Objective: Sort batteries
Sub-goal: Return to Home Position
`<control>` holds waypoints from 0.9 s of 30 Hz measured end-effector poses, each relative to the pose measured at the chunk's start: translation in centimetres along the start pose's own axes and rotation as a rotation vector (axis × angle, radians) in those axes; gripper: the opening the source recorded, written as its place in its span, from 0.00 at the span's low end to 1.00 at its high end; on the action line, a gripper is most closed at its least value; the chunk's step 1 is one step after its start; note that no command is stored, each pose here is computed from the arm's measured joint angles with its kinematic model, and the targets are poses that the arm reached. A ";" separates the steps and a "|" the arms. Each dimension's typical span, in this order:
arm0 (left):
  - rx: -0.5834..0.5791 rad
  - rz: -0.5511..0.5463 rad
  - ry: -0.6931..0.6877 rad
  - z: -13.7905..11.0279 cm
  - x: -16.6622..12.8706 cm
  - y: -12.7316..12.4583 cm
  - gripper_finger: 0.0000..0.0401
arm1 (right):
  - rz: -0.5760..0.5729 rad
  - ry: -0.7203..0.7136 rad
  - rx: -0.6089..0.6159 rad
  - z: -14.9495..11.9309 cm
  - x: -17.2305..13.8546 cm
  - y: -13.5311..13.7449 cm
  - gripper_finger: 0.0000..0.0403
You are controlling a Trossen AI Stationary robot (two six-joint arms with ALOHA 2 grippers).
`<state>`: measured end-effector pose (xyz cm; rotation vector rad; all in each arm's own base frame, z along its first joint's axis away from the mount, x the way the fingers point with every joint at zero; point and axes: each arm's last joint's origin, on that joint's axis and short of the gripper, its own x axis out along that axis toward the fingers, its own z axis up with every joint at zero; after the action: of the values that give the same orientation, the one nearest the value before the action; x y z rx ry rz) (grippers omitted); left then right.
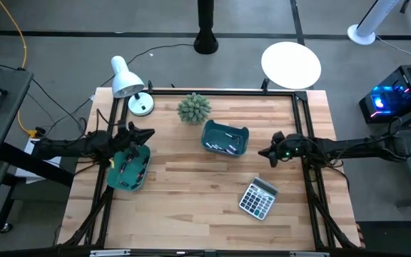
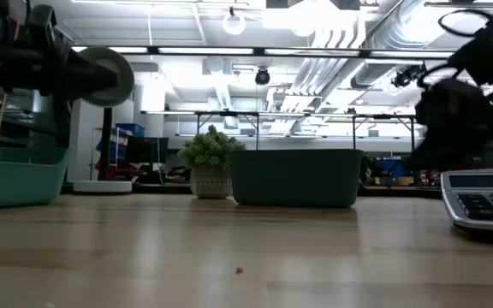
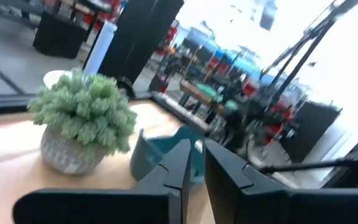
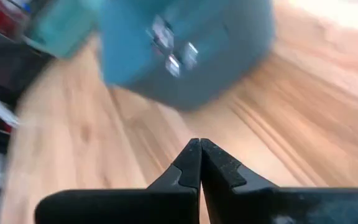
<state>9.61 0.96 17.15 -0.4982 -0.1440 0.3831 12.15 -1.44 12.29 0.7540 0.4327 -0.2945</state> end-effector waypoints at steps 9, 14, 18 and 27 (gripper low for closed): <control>-0.011 -0.017 -0.017 0.2 -0.1 -0.1 0.09 | 0.098 -0.092 -0.009 0.6 -1.3 0.7 0.00; -0.011 -0.016 -0.017 0.2 -0.1 -0.1 0.09 | 0.318 -0.335 -0.009 1.9 -4.0 1.8 0.00; -0.010 -0.017 -0.017 0.2 -0.1 -0.1 0.09 | 0.438 -0.491 0.004 2.9 -5.1 2.6 0.00; -0.015 -0.023 -0.025 0.3 -0.2 -0.2 0.09 | 0.467 -0.542 0.004 3.3 -5.5 2.8 0.00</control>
<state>9.45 0.89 17.45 -0.5061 -0.1768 0.3664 9.40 -1.32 18.67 0.7234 -0.2573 -0.0518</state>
